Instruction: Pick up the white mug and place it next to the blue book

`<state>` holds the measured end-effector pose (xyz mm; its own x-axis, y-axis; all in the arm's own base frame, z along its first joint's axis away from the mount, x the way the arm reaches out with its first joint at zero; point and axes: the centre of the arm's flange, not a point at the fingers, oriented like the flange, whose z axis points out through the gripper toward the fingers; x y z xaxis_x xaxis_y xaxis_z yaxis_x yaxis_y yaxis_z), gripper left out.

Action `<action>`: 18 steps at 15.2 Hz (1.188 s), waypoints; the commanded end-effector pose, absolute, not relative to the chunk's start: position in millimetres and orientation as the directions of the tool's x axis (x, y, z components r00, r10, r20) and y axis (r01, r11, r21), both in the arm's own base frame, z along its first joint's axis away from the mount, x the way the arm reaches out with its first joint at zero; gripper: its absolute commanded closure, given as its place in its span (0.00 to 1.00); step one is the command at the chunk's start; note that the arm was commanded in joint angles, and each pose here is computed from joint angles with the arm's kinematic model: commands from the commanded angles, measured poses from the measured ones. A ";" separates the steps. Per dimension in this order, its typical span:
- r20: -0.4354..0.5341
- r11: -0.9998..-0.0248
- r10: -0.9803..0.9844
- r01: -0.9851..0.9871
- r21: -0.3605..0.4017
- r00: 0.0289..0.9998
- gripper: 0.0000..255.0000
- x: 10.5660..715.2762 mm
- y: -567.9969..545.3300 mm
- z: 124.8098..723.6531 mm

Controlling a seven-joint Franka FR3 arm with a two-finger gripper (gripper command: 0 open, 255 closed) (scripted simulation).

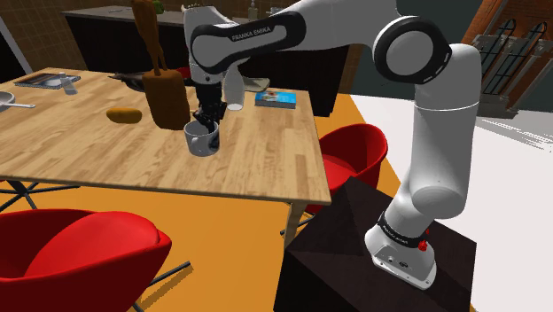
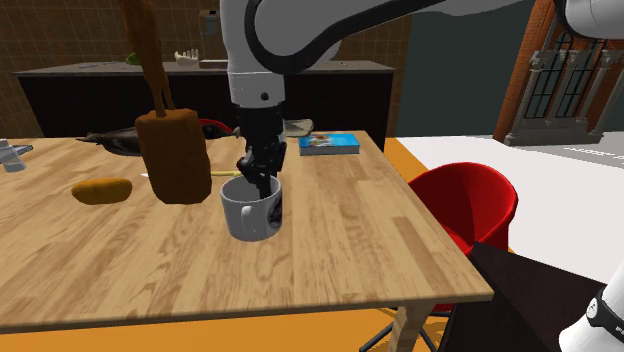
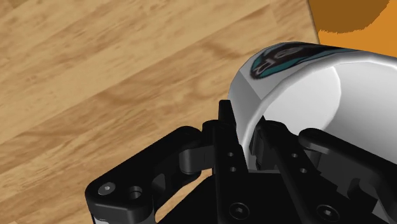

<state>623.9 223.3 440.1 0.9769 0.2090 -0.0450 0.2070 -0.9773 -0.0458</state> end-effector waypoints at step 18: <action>-0.045 -0.977 0.209 0.207 -0.046 0.977 1.00 629.8 91.3 486.2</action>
<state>629.1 108.4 488.0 0.9770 0.2085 -0.0455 0.2064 -0.9774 -0.0455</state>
